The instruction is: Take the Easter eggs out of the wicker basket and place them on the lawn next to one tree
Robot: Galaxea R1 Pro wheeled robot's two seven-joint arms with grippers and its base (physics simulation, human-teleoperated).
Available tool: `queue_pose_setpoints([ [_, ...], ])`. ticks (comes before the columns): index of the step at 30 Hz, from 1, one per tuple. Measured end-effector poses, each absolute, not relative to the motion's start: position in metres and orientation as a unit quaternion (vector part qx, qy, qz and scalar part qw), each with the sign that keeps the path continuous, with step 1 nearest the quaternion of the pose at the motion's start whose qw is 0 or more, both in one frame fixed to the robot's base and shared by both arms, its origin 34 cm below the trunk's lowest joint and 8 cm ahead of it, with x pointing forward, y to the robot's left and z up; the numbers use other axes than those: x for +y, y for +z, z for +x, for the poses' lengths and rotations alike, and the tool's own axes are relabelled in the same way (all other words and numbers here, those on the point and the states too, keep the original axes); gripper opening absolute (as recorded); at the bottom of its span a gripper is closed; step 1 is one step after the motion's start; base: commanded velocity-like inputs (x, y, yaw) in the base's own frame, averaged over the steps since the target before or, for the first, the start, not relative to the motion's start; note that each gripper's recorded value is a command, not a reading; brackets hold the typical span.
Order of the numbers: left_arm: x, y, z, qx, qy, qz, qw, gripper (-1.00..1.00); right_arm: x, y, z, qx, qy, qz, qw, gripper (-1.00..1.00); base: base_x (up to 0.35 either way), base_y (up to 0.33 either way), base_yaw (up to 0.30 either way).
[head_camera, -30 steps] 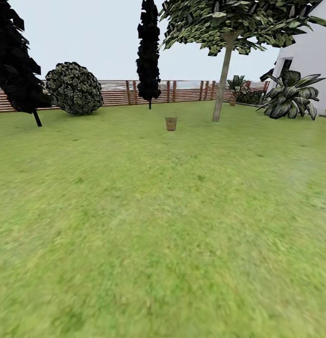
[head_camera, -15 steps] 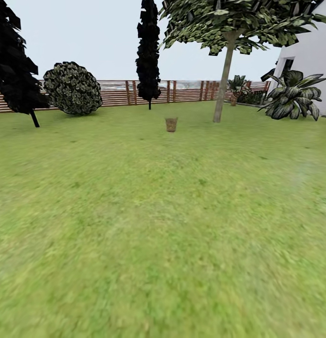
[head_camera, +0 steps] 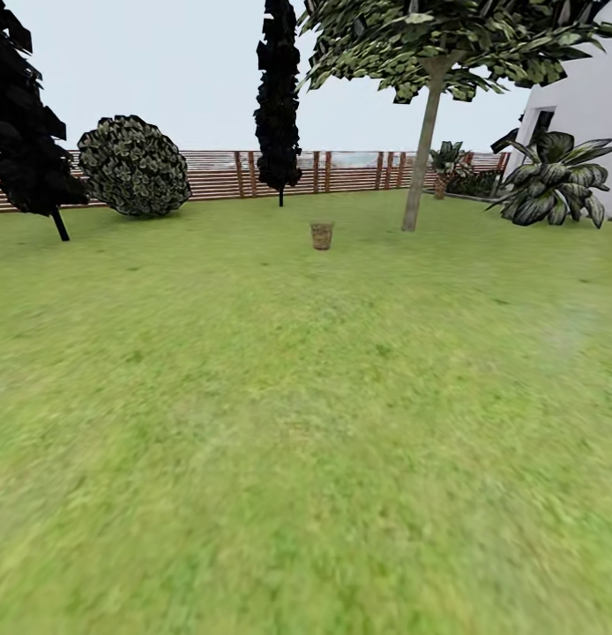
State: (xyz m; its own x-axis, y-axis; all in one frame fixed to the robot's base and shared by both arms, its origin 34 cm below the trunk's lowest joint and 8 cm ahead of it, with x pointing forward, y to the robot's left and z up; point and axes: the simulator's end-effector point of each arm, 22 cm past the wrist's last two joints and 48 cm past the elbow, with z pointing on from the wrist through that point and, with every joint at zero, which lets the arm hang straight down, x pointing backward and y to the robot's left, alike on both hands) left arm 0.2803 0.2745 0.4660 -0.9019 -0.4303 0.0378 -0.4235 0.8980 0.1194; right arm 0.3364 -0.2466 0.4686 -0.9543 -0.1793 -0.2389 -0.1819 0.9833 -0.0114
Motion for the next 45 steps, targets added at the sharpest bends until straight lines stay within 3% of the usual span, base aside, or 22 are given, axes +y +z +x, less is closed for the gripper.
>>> queue_pose_setpoints([
  [45,0.2746,0.4660,0.2803,-0.974,-0.054,0.219,0.032,1.00,-0.2469,0.4686,0.3364,0.989,0.005,-0.091,0.120,1.00,0.325,0.000,0.000],
])
